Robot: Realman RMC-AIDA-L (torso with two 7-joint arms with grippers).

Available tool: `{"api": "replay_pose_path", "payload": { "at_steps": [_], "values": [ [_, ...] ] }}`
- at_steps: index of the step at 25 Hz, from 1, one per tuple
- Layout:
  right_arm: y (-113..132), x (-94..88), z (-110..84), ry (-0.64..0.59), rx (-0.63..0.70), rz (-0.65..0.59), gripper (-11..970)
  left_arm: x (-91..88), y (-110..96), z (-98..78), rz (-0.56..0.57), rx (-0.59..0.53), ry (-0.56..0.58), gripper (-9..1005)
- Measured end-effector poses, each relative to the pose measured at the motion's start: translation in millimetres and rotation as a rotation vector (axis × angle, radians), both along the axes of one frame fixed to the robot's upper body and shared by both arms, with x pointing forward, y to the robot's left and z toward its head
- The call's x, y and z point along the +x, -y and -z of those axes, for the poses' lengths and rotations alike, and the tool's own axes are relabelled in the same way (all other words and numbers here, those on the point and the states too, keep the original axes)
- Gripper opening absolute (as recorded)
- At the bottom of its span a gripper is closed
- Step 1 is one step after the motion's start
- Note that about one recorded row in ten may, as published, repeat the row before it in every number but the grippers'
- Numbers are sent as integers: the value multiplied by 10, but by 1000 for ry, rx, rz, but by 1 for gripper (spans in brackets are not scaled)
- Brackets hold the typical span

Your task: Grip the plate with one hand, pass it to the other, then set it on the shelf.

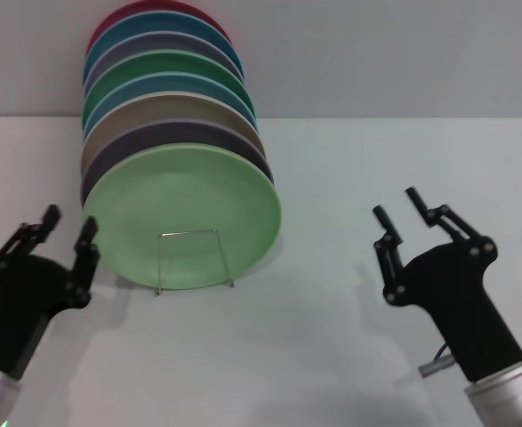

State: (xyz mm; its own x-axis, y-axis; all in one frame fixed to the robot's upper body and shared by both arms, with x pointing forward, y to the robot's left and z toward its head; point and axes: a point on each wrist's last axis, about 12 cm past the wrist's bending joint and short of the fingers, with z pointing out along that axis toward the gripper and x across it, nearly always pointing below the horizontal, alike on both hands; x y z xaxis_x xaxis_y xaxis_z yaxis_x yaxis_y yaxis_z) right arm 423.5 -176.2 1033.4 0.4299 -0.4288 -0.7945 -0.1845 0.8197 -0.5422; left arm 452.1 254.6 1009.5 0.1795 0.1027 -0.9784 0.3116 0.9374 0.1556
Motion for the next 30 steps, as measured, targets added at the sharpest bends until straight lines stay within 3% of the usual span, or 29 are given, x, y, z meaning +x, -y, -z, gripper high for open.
{"api": "replay_pose_path", "payload": {
  "at_steps": [2, 4, 5, 7, 9, 19, 24, 29, 30],
  "values": [
    [24, 50, -5, -12, 21, 22, 411, 0, 0, 0, 0, 0, 0, 394],
    [56, 98, -7, -26, 46, 49, 417, -221, -74, -22, -24, -31, 53, 439],
    [76, 121, -6, -35, 59, 64, 420, -221, -74, -22, -24, -31, 53, 465],
    [125, 176, 0, -54, 92, 93, 426, -404, -123, -47, -42, -58, 97, 516],
    [174, 217, 11, -72, 128, 110, 432, -427, -129, -51, -42, -72, 99, 564],
    [621, 410, 78, -157, 398, 134, 461, -313, -232, -83, -47, -225, 64, 779],
    [920, 542, 96, -199, 513, 110, 476, -234, -261, -79, -91, -239, 51, 825],
    [1051, 658, 47, -175, 541, 149, 491, -97, -324, -87, -151, -276, 32, 830],
    [1063, 674, 36, -169, 542, 155, 562, -77, -331, -91, -157, -278, 32, 829]
  ]
}}
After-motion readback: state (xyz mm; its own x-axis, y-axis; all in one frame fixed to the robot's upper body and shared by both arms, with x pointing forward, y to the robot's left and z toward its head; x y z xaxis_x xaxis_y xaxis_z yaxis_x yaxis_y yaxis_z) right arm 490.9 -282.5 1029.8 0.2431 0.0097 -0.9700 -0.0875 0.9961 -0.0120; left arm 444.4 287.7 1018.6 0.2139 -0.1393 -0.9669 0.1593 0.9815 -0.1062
